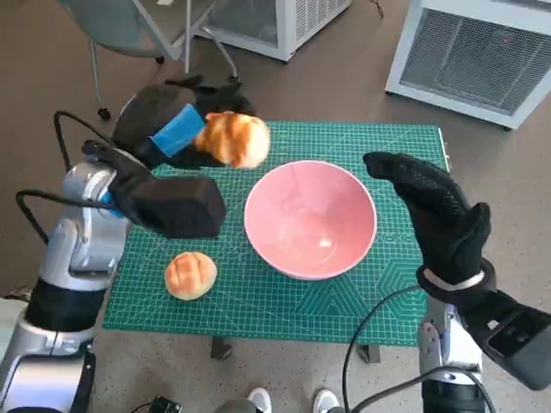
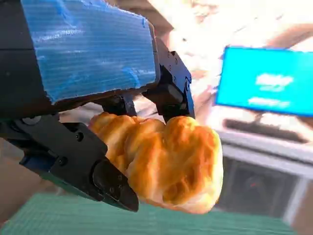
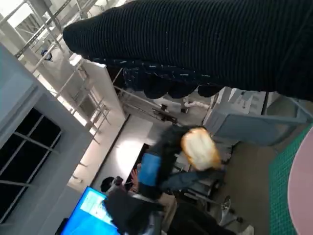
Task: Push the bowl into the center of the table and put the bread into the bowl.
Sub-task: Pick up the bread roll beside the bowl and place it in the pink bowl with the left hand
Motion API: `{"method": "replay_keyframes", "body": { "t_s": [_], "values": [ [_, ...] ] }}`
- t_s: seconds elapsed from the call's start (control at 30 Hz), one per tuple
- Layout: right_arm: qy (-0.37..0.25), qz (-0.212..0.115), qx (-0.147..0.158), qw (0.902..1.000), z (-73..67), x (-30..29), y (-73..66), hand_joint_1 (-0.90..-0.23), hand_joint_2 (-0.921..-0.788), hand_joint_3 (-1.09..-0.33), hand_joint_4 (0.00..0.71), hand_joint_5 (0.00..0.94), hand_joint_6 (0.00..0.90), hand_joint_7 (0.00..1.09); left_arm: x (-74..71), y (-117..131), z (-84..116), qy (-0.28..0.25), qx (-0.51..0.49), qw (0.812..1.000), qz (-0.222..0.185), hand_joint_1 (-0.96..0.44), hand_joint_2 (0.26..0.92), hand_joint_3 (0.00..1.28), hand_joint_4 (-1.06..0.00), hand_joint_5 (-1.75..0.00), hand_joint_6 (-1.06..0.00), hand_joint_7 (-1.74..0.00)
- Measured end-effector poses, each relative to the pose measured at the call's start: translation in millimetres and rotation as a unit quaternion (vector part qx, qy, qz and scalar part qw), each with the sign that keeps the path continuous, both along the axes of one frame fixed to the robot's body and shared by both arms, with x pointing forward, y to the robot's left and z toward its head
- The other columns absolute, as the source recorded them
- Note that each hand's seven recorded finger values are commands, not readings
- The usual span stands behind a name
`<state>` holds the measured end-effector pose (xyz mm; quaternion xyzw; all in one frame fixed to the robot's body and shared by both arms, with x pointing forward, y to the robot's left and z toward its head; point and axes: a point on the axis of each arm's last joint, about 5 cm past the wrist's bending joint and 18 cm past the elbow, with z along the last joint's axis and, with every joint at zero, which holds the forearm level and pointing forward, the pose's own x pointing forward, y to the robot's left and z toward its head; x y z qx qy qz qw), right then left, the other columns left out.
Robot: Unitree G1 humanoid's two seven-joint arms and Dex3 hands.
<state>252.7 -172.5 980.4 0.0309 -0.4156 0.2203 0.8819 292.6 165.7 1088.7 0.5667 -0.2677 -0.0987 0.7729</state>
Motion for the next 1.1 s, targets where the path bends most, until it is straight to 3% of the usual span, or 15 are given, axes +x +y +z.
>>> {"method": "replay_keyframes", "body": {
  "t_s": [0.57,0.7,0.77,0.8,0.83,0.87,0.93,1.1],
  "values": [
    [0.0,-0.004,0.0,1.0,-2.0,-5.2,-1.8,-0.624,-0.921,-0.72,-0.001,-0.001,-0.001,0.31,-4.6,-38,-19,0.048,0.058,0.991,-0.113,0.0,0.918,0.01,-0.8,-1.06,-0.66,-1.12],
    [0.0,-0.005,0.0,1.0,-2.4,-5.7,-2.0,-0.624,-0.921,-0.72,-0.001,-0.001,-0.001,0.31,-2.1,-45,-29,0.055,0.065,0.987,-0.138,0.0,0.92,0.09,-0.69,-1.14,-0.57,-1.24],
    [0.0,-0.006,0.0,1.0,-2.4,-5.8,-2.0,-0.624,-0.921,-0.72,-0.001,-0.001,-0.001,0.31,-0.6,-46,-35,0.062,0.067,0.985,-0.146,0.0,0.92,0.17,-0.57,-1.24,-0.51,-1.33],
    [0.0,-0.006,0.0,1.0,-2.5,-5.8,-2.1,-0.624,-0.921,-0.72,-0.001,-0.001,-0.001,0.31,0.3,-47,-38,0.066,0.067,0.984,-0.15,-0.02,0.877,0.16,-0.5,-0.96,-0.45,-1.07],
    [0.0,-0.006,0.0,1.0,-2.5,-5.9,-2.1,-0.625,-0.921,-0.719,-0.001,-0.001,-0.001,0.31,0.9,-47,-41,0.07,0.068,0.983,-0.152,-0.03,0.868,0.14,-0.5,-0.82,-0.45,-0.93],
    [0.0,-0.007,0.001,1.0,-2.5,-5.9,-2.1,-0.626,-0.921,-0.719,-0.001,-0.001,-0.001,0.31,1.5,-47,-43,0.074,0.069,0.983,-0.154,-0.06,0.853,0.1,-0.48,-0.56,-0.45,-0.67],
    [0.0,-0.008,0.002,1.0,-2.7,-6.0,-2.4,-0.628,-0.921,-0.719,-0.001,-0.001,-0.001,0.31,2.4,-47,-47,0.082,0.071,0.982,-0.155,-0.13,0.84,0.04,-0.46,-0.23,-0.46,-0.33],
    [0.0,-0.01,0.003,0.9999,-2.5,-6.3,-2.6,-0.631,-0.921,-0.719,0.0,0.0,-0.001,0.31,2.5,-45,-49,0.094,0.102,0.979,-0.149,-0.29,0.829,0.01,-0.36,-0.04,-0.42,-0.1]
  ]
}}
